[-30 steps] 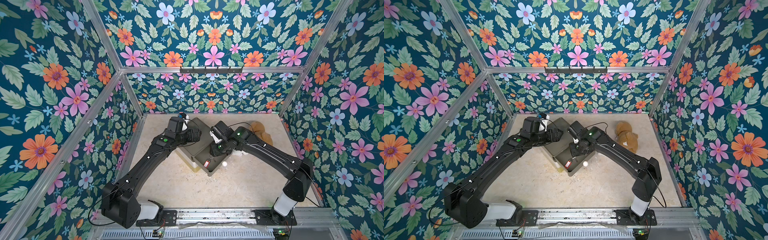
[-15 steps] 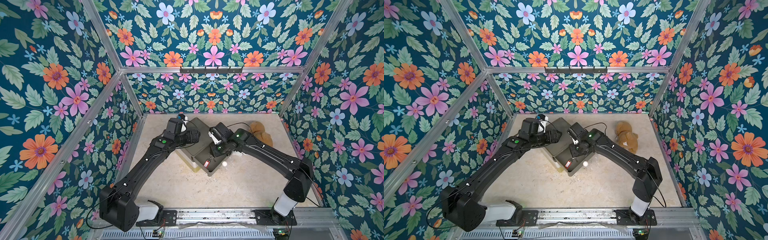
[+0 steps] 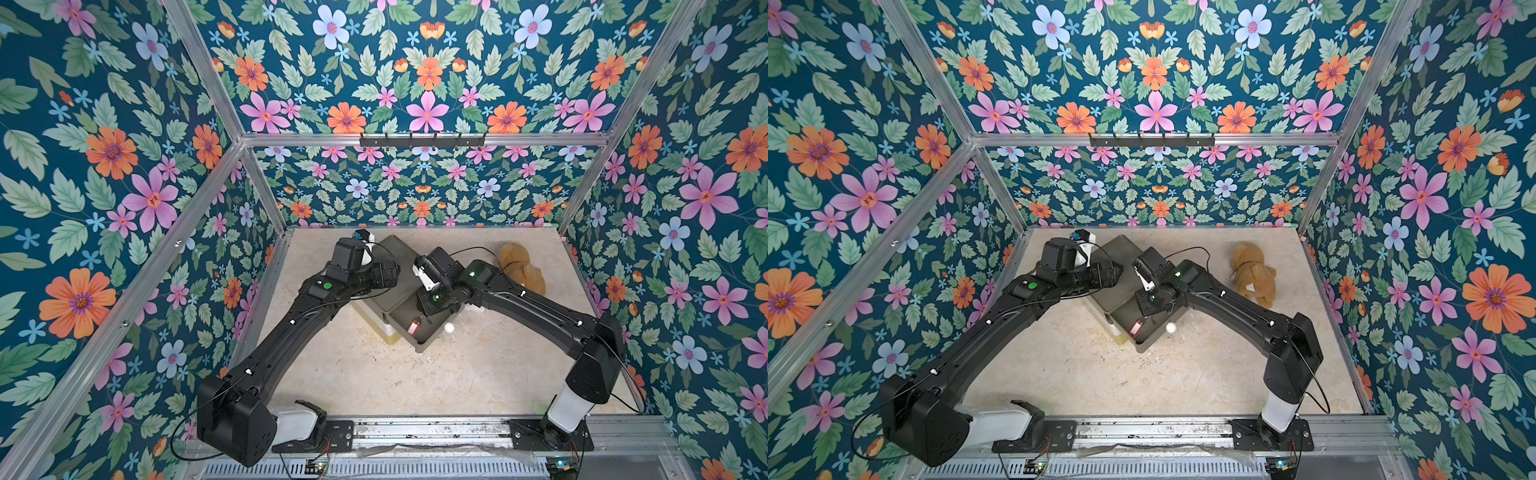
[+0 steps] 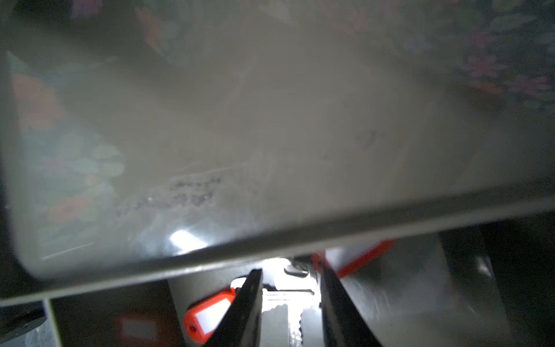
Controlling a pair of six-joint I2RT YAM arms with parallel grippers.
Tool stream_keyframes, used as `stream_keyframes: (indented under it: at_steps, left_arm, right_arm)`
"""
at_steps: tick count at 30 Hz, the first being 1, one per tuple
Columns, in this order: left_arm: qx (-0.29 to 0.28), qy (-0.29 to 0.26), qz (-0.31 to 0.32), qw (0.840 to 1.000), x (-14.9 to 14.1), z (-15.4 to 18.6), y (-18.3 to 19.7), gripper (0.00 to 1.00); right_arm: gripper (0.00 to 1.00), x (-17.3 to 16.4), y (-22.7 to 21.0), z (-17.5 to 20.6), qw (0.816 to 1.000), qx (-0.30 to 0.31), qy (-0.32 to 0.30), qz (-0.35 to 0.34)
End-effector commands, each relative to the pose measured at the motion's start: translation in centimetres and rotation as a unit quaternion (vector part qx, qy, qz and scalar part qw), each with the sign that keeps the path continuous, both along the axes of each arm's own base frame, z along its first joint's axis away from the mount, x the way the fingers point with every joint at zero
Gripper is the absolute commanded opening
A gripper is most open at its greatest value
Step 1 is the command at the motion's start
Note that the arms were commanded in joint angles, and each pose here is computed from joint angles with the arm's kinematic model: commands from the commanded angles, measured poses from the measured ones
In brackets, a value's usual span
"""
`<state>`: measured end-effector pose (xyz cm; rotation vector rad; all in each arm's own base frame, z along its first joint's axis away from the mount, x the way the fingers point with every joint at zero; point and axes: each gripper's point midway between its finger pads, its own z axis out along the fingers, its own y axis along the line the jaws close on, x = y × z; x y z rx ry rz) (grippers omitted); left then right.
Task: Take the keys out of the drawer
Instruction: Pick up the key from the drawer.
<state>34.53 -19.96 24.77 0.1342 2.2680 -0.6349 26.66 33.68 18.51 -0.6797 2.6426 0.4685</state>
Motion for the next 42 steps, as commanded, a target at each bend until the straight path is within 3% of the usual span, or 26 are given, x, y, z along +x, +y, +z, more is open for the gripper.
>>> stream_keyframes:
  at_steps: [1, 16, 27, 35, 42]
  left_arm:
    - [0.025, 0.047, 0.008, 0.999, -1.3, -2.2, 1.0, 0.99]
    - [0.025, 0.05, 0.01, 0.998, -1.8, -2.5, 1.3, 0.99]
    - [0.024, 0.056, 0.013, 0.998, -2.4, -2.9, 1.6, 0.99]
    - [0.014, 0.056, 0.012, 0.998, -2.8, -2.6, 1.5, 0.99]
    - [-0.036, 0.042, 0.001, 0.998, -3.3, -1.4, 0.6, 0.99]
  right_arm:
    - [0.36, 0.3, 0.1, -0.3, 1.0, -0.005, -0.009, 0.005]
    - [0.26, 1.0, -0.2, -1.1, 0.999, -0.027, -0.022, 0.0]
    - [0.0, 1.2, -0.4, -0.3, 0.999, -0.02, -0.037, -0.004]
    - [0.0, 1.0, -1.3, 3.5, 0.997, 0.022, -0.073, -0.025]
    - [0.0, 0.5, -2.5, 6.7, 0.991, 0.088, -0.083, -0.05]
